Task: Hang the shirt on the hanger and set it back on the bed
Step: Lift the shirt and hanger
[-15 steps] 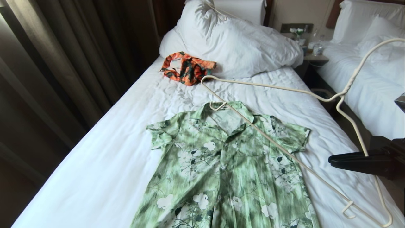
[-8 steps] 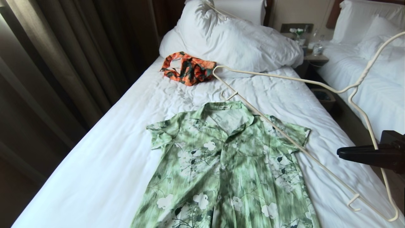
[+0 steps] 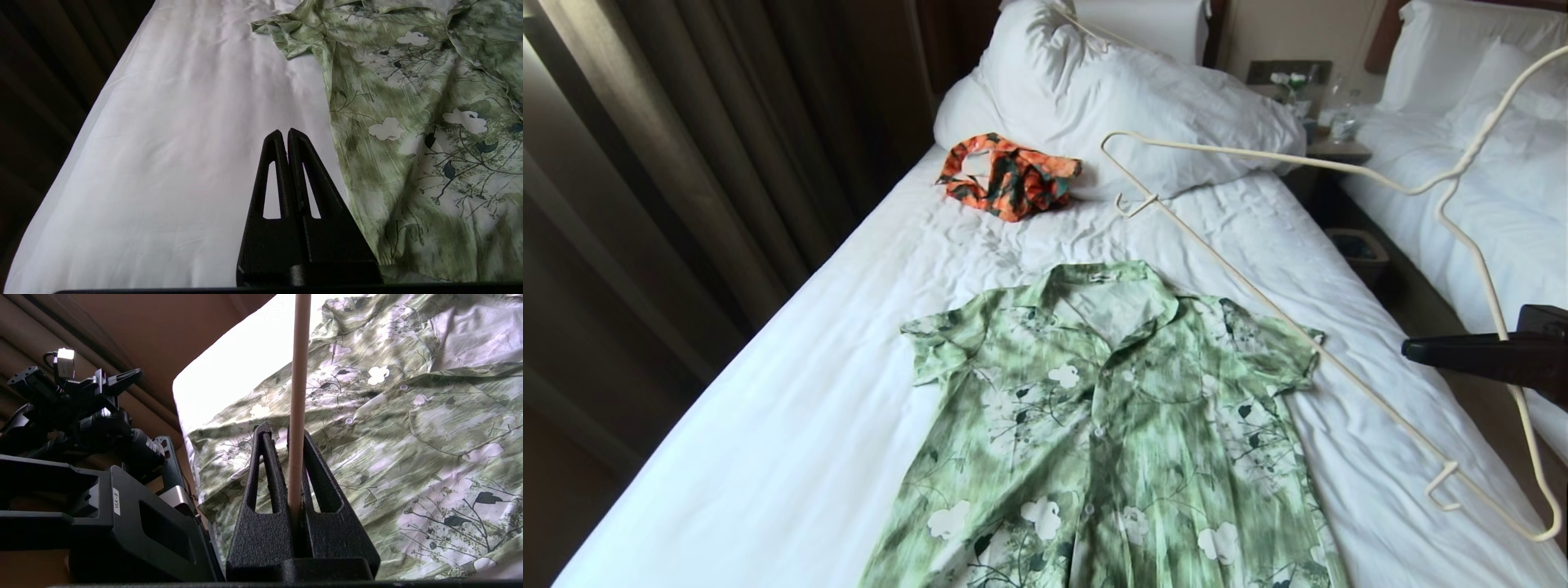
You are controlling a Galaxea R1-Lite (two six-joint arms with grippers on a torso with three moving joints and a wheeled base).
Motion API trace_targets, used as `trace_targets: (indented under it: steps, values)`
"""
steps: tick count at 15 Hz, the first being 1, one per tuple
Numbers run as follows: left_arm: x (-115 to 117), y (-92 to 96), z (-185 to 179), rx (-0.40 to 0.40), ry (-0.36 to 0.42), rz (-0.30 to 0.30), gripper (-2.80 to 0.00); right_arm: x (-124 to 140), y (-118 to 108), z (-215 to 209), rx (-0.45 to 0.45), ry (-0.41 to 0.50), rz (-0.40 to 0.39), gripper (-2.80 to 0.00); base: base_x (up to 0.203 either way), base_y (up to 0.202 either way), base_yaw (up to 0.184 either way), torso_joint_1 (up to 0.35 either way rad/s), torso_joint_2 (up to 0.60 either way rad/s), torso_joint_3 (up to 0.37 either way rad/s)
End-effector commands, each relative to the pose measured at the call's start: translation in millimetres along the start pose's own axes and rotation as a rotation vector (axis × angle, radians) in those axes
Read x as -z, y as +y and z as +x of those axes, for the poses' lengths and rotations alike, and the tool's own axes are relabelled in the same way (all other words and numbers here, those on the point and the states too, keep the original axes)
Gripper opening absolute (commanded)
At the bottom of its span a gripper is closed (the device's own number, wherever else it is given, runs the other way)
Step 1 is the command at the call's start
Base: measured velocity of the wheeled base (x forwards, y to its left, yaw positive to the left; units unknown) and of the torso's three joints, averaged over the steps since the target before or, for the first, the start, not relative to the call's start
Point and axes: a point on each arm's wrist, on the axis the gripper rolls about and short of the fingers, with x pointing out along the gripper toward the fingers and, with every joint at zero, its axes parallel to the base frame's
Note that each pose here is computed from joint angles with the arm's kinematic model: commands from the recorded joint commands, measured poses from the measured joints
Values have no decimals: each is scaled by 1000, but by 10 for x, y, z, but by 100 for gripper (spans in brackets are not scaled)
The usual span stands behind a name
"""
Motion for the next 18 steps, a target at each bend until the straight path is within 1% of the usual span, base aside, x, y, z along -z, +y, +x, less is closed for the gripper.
trace_targets:
  steps: [1, 2, 3, 6, 8, 10, 12, 14, 16, 18]
  values:
    - [-142, 15, 44, 11, 38, -13, -280, -64, -3, -7, -2, -22, -4, -280, 0, 0, 0, 0, 0, 0]
    - [-241, 25, 78, 21, 55, -30, -280, -90, 4, -10, -2, -32, 2, -280, 0, 0, 0, 0, 0, 0]
    - [-365, 36, 123, 53, 71, -47, -280, -113, 6, -10, -3, -42, 6, -280, 0, 0, 0, 0, 0, 0]
    - [-643, 51, 341, 181, 160, -83, -280, -150, -11, -3, -5, -59, 10, -280, 0, 0, 0, 0, 0, 0]
    - [-808, 10, 641, 278, 248, -112, -280, -183, -11, -4, -7, -73, 16, -280, 0, 0, 0, 0, 0, 0]
    - [-911, -90, 1049, 341, 335, -140, -280, -212, -9, -4, -9, -82, 14, -280, 0, 0, 0, 0, 0, 0]
    - [-942, -230, 1504, 400, 403, -162, -280, -244, -37, -20, 14, -91, 11, -280, 0, 0, 0, 0, 0, 0]
    - [-921, -392, 1986, 451, 457, -201, -280, -278, -109, -11, 58, -101, 14, -280, 0, 0, 0, 0, 0, 0]
    - [-884, -551, 2471, 488, 488, -233, -280, -296, -202, 5, 105, -108, 23, -280, 0, 0, 0, 0, 0, 0]
    - [-856, -702, 2945, 512, 490, -251, -280, -309, -306, 11, 167, -131, 8, -280, 0, 0, 0, 0, 0, 0]
